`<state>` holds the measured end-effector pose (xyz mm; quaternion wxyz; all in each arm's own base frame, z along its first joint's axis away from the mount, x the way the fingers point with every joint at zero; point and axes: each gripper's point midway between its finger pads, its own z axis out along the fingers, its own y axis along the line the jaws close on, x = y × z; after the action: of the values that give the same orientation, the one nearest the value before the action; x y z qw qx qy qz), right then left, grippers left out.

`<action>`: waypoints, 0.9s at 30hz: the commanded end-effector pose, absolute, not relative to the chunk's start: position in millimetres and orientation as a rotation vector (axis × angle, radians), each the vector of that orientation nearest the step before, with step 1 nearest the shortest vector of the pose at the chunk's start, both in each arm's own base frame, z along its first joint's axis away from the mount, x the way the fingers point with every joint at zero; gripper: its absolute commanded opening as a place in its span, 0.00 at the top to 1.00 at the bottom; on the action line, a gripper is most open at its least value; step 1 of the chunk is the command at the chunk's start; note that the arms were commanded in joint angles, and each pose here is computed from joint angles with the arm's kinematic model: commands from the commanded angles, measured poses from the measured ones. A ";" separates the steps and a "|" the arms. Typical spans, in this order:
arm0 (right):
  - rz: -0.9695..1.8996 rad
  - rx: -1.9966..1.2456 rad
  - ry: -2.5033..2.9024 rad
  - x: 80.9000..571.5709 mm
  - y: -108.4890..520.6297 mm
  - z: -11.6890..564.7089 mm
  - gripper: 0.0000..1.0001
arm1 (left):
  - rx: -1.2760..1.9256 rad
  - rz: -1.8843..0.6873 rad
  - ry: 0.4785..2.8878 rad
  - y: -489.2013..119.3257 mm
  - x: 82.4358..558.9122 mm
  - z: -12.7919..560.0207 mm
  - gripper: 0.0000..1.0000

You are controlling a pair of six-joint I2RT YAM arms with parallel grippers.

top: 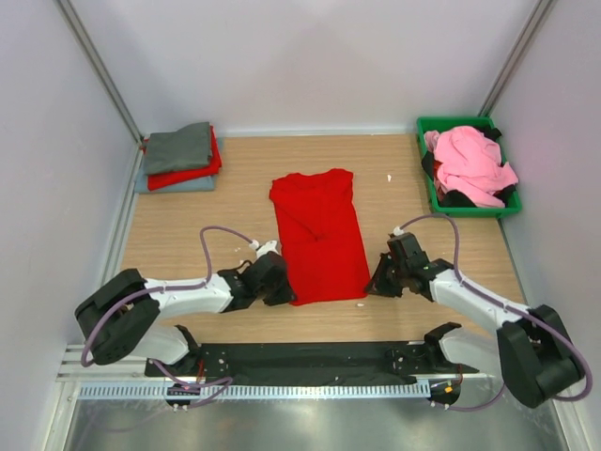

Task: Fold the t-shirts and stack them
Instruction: Fold the tshirt

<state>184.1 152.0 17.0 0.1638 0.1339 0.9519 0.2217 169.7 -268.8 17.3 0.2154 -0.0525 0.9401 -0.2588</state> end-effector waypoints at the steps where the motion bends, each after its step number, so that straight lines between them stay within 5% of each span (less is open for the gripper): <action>1: 0.629 0.383 2.669 177.1 145.5 31.3 0.99 | -0.122 -0.588 2.659 -249.8 154.7 10.7 1.00; 16: 0.764 0.365 2.554 151.3 170.3 118.1 0.98 | -0.116 -0.511 2.628 -216.2 119.0 88.0 1.00; 27: 0.491 0.229 2.502 227.3 180.1 162.8 0.99 | -0.095 -0.330 2.542 -192.3 196.0 157.0 0.94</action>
<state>197.1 186.6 150.0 0.2429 0.1008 0.9373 0.2287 179.5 -219.6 159.6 0.2876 -0.0599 0.9379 -0.1847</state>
